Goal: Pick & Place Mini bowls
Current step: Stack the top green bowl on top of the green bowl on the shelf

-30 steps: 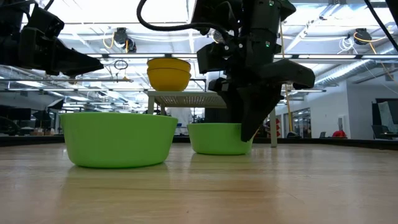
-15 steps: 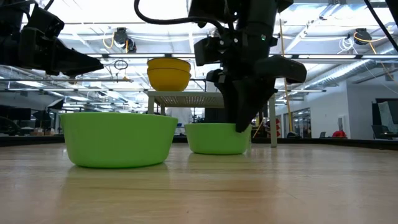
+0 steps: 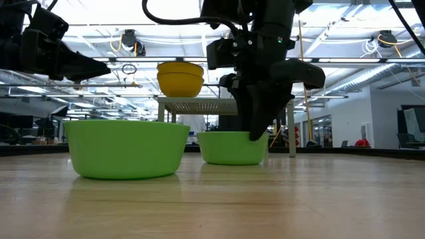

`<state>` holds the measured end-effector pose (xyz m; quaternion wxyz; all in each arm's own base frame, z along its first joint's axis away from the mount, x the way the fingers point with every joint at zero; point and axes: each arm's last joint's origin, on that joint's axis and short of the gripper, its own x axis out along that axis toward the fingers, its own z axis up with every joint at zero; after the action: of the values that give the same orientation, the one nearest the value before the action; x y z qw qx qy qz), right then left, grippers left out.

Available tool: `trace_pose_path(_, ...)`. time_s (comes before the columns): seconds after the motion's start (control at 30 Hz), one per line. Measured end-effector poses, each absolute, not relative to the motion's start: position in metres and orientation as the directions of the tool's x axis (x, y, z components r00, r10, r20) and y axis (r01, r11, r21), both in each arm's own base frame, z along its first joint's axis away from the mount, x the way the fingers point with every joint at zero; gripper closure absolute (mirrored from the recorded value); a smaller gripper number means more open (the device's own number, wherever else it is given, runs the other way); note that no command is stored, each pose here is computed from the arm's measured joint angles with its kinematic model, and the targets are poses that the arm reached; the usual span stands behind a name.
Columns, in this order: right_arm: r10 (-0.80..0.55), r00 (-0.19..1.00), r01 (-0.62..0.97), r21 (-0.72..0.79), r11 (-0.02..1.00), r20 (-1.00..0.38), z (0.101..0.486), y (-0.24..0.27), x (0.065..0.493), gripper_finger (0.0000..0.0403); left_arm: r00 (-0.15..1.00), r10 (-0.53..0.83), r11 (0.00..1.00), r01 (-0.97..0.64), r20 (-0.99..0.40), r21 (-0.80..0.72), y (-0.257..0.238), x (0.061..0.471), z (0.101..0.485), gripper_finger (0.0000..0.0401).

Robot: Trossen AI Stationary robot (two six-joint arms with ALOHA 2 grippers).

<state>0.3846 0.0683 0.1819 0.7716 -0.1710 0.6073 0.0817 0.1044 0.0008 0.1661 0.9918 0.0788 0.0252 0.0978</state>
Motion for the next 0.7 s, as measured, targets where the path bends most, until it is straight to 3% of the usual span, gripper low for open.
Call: trace_pose_path(0.7,-0.080,0.258,-0.325,-0.165,0.931,-0.963,0.1819,0.0682,0.3854,0.0291,0.980,0.198,0.968,-0.190,-0.034,0.161,0.0008,0.1044,0.1661,0.0199)
